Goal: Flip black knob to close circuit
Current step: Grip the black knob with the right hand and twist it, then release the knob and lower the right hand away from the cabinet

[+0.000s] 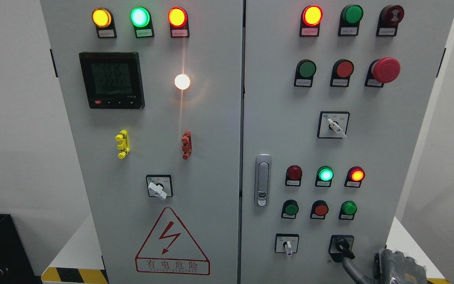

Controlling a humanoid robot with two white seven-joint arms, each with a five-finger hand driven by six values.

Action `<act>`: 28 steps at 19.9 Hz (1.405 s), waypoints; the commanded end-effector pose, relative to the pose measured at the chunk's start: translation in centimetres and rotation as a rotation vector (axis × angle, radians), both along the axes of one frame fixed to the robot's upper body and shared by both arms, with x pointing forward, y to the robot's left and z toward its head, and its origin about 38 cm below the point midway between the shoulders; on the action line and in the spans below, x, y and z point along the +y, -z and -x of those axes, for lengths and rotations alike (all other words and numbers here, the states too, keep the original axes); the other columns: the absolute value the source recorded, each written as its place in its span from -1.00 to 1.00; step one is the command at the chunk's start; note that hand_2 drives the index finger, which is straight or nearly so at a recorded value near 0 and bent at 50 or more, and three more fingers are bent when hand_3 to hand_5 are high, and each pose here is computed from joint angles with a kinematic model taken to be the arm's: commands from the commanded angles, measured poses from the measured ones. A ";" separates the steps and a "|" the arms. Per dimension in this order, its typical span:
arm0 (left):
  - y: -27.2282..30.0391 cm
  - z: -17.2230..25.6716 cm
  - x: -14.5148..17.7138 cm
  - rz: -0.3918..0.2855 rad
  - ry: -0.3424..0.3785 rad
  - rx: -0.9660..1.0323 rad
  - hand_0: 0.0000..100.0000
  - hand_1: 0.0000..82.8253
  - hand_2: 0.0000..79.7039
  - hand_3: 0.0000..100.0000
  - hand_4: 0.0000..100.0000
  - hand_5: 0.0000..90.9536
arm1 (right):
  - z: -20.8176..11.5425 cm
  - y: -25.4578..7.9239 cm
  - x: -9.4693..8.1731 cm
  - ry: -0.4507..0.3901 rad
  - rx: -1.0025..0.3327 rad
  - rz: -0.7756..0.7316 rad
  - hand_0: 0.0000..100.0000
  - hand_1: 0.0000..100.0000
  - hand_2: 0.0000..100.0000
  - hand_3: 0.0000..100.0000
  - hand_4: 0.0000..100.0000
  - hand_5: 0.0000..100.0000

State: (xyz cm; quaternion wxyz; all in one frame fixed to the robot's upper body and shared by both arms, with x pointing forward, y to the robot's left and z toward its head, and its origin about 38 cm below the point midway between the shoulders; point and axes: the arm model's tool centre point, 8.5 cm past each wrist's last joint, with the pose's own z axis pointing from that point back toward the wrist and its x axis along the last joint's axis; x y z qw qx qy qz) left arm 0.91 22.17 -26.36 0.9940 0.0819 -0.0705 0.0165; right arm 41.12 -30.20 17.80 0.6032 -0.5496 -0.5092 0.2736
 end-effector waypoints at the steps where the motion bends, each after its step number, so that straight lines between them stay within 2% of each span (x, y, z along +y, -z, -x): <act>1: 0.0 0.0 0.0 0.003 0.000 -0.001 -0.76 0.34 -1.00 -1.00 -1.00 -1.00 | 0.2 -0.7 0.0 0.002 -0.026 0.005 -1.00 -1.00 0.93 1.00 1.00 0.97; 13: 0.0 0.0 0.0 0.005 0.001 -0.001 -0.76 0.34 -1.00 -1.00 -1.00 -1.00 | 0.5 -0.7 0.5 -0.006 -0.036 -0.008 -1.00 -1.00 0.93 1.00 1.00 0.97; 19: 0.0 0.0 0.0 0.004 0.000 -0.001 -0.76 0.34 -1.00 -1.00 -1.00 -1.00 | 0.7 -0.3 1.4 -0.045 -0.035 0.003 -1.00 -1.00 0.91 1.00 1.00 0.97; 28: 0.0 0.0 0.0 0.005 0.001 -0.001 -0.76 0.34 -1.00 -1.00 -1.00 -1.00 | 0.8 0.9 3.7 -0.110 -0.020 0.023 -1.00 -1.00 0.91 1.00 1.00 0.96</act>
